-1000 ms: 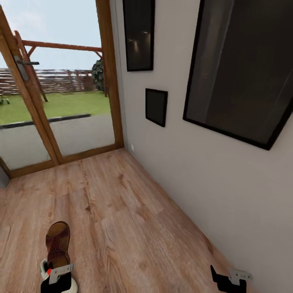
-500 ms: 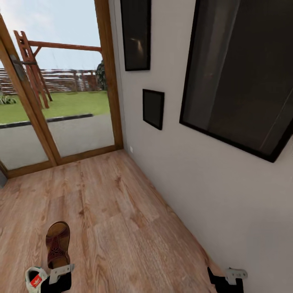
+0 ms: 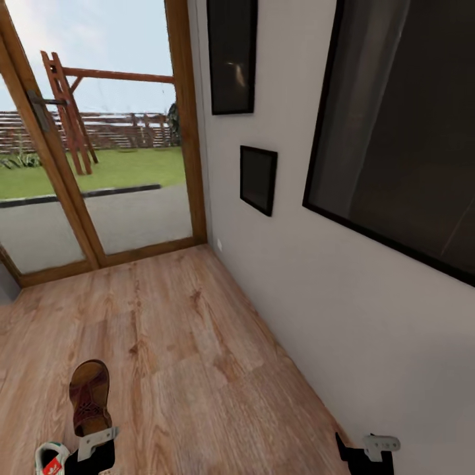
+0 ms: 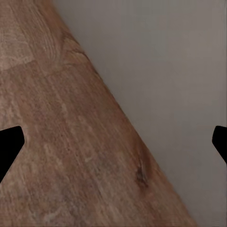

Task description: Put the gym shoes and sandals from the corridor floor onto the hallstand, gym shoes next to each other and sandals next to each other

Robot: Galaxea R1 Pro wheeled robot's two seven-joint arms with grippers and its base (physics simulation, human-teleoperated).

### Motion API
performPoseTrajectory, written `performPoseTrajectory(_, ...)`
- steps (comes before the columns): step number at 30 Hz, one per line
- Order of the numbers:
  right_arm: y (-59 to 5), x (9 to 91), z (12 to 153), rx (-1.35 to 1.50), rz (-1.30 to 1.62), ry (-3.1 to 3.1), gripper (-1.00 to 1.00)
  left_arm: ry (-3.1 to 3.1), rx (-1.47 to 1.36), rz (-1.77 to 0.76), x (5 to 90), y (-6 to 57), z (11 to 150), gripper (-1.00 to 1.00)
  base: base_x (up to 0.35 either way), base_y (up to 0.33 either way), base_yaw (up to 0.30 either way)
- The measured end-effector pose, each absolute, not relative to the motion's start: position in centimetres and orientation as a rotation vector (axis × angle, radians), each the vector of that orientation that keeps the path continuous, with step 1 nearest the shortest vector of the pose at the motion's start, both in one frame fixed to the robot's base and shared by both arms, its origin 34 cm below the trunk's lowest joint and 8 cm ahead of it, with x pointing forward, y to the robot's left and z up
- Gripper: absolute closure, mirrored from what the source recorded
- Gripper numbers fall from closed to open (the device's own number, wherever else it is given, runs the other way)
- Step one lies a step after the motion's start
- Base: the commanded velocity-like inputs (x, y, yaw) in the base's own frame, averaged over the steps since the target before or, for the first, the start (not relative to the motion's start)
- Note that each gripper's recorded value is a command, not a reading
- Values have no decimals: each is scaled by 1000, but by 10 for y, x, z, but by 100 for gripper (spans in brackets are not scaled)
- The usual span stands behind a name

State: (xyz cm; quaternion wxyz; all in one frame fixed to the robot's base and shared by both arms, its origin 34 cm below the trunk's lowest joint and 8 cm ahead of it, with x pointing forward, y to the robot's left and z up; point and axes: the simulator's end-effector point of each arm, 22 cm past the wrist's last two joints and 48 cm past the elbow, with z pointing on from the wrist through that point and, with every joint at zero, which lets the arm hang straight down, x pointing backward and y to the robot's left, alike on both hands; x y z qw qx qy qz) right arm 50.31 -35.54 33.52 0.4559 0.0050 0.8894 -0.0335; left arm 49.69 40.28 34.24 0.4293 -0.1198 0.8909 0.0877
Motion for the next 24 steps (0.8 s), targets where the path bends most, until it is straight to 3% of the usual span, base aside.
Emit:
performPoseTrajectory(12,-350,503,334,11,-75,2194,-100,2225,-294,216,497,401,342,100,1,0,277)
performPoseTrajectory(20,-245,551,363,62,114,2081,-100,2231,-287,168,503,374,339,100,0,0,279)
performPoseTrajectory(24,-224,594,392,168,99,2061,-100,2217,-288,162,513,372,344,100,0,0,280)
